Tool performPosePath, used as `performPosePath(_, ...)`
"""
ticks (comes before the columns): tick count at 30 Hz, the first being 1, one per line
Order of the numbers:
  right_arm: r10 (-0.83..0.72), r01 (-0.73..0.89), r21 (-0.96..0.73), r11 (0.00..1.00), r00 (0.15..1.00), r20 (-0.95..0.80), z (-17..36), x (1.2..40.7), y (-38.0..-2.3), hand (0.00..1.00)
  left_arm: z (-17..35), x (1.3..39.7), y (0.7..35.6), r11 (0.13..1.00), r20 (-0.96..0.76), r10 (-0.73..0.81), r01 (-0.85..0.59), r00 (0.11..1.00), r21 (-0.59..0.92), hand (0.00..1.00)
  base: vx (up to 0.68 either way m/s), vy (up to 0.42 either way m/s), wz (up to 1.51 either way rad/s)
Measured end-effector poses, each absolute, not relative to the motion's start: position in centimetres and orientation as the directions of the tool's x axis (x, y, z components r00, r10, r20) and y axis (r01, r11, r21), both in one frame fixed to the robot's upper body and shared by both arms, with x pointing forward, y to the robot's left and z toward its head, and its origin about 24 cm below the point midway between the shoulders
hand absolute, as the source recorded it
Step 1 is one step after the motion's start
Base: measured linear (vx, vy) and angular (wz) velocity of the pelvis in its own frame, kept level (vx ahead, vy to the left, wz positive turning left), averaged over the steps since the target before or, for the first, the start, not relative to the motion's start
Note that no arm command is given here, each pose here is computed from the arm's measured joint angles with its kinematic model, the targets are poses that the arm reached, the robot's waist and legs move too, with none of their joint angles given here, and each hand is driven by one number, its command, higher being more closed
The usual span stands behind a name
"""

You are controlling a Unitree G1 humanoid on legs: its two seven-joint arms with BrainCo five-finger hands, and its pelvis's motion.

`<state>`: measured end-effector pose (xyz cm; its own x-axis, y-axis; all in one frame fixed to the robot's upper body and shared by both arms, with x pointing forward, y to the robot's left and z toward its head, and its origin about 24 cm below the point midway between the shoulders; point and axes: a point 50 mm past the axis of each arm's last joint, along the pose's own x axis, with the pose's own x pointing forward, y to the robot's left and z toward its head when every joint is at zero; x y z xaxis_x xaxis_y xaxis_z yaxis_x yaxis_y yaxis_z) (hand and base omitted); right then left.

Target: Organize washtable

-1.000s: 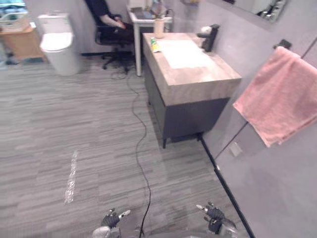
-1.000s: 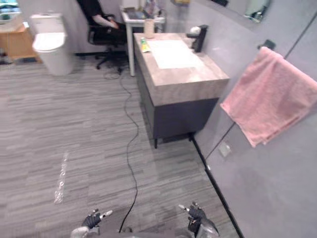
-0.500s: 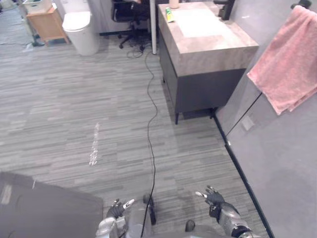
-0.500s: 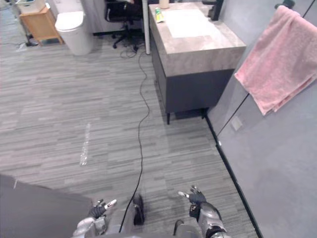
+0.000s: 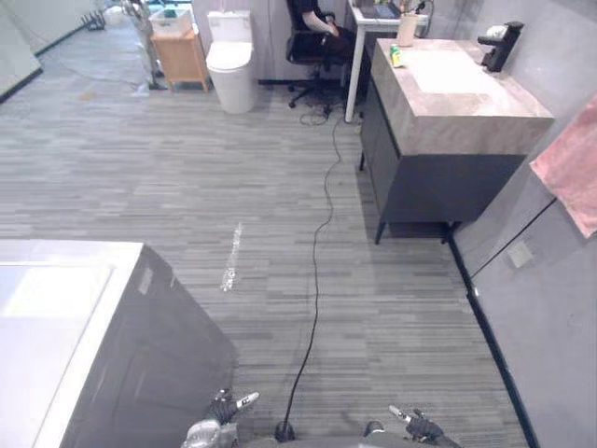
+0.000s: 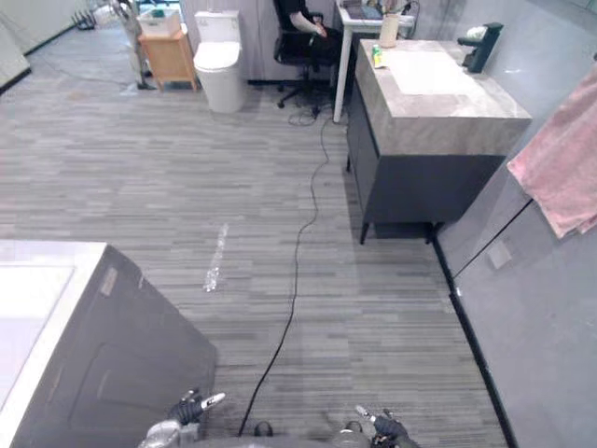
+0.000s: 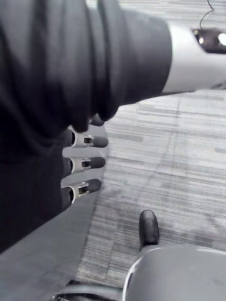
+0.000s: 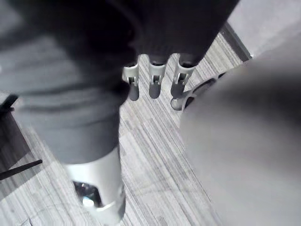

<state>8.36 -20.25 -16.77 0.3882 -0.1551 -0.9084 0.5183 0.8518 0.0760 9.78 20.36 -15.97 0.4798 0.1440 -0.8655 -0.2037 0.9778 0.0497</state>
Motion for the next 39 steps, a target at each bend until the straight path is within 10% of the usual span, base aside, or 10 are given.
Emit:
performPosePath(16,-0.129,0.481,0.101,0.871,0.422,-0.897,-16.6,9.9,-19.2,0.0,-16.2,9.1,20.1,0.953,-0.871,0.166,-0.302,0.463,0.021,0.0,0.01,0.0,0.07)
performPosePath(29,-0.217,0.667,0.141,0.732,0.424,-0.879,-16.3,10.0,-20.1,0.0,-15.7,11.1,18.2,0.997,-0.839,0.071,-0.063,0.539,0.044,0.0,0.41,0.01,0.56)
performPosePath(39,-0.204,0.567,0.162,0.808,0.527,-0.825,-15.3,12.9,-20.0,0.0,-14.0,13.3,19.2,0.971,-0.735,0.156,-0.237,0.66,-0.007,0.0,0.55,-0.157,-0.3)
